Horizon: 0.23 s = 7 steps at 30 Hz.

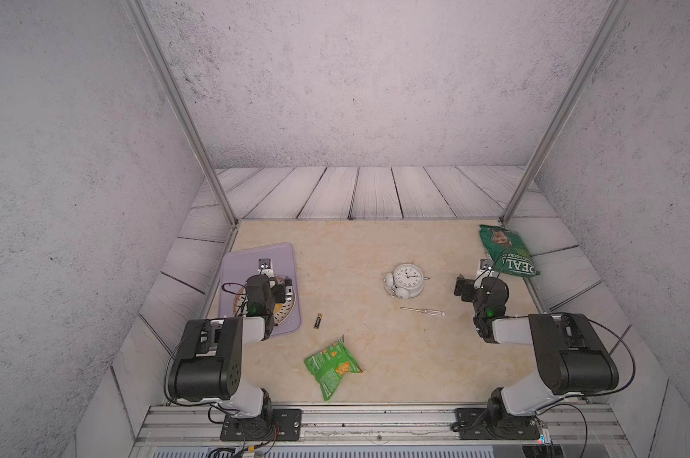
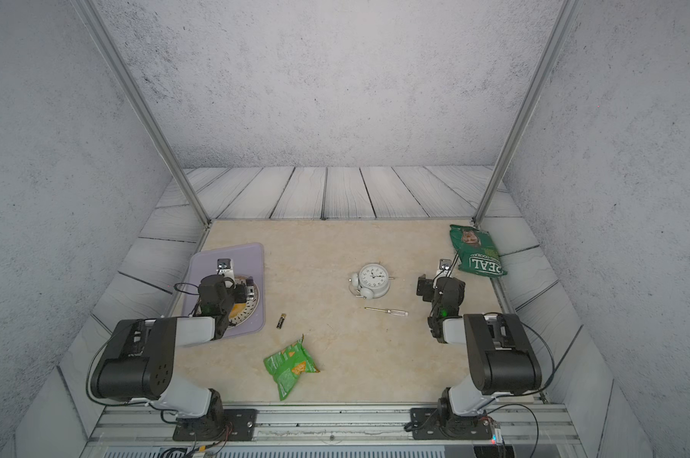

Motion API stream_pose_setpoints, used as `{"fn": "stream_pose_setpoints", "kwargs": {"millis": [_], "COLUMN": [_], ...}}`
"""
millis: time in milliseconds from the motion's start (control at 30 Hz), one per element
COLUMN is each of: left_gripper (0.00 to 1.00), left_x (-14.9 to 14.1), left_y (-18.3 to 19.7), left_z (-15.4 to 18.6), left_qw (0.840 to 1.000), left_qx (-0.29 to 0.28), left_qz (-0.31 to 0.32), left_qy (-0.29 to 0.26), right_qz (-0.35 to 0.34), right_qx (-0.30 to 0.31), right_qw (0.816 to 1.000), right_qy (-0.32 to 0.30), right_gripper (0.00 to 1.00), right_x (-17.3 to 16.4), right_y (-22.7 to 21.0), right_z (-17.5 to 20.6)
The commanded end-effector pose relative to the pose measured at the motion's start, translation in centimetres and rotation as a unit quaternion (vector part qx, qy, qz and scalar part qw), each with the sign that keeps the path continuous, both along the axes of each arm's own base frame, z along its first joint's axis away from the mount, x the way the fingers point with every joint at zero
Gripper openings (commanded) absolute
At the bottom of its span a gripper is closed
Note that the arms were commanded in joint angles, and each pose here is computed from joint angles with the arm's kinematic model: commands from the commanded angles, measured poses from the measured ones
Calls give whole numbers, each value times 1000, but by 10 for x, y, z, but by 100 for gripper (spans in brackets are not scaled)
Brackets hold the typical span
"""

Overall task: Remove the battery from the alarm
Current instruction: Reset both arms

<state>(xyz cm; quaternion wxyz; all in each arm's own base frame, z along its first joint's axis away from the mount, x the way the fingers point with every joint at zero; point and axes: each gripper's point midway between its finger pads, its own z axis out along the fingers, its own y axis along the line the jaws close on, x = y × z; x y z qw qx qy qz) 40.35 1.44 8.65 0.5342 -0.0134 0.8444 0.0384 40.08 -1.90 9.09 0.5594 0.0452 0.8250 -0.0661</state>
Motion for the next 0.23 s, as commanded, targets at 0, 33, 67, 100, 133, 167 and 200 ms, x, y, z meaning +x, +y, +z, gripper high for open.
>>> {"fn": "stream_pose_setpoints", "kwargs": {"millis": [0,33,67,100,133,167,200], "left_gripper": [99,99,99,99,99,99,99], "left_x": [4,5,5,5,5,5,3], "left_y": [-1,-1,-1,-1,-1,0,0], "left_z": [10,10,9,8,8,9,10], "left_qw": [1000,1000,1000,1000,1000,1000,1000], "left_qx": [8,6,3,3,3,3,3], "left_qz": [-1,1,-1,-1,-1,-1,0], "left_qy": [-15,-14,-12,-12,-12,-14,-16], "right_qz": [10,9,10,10,10,10,10], "right_qx": [-1,-1,-1,-1,-1,-1,-1], "right_qw": [1000,1000,1000,1000,1000,1000,1000], "right_qy": [-5,-4,-4,-5,-5,-5,-5], "right_gripper": [99,99,99,99,99,99,99], "right_x": [2,2,2,2,2,2,2], "right_y": [2,2,2,3,3,2,2], "right_z": [-1,-1,-1,0,-1,-1,-1]}}
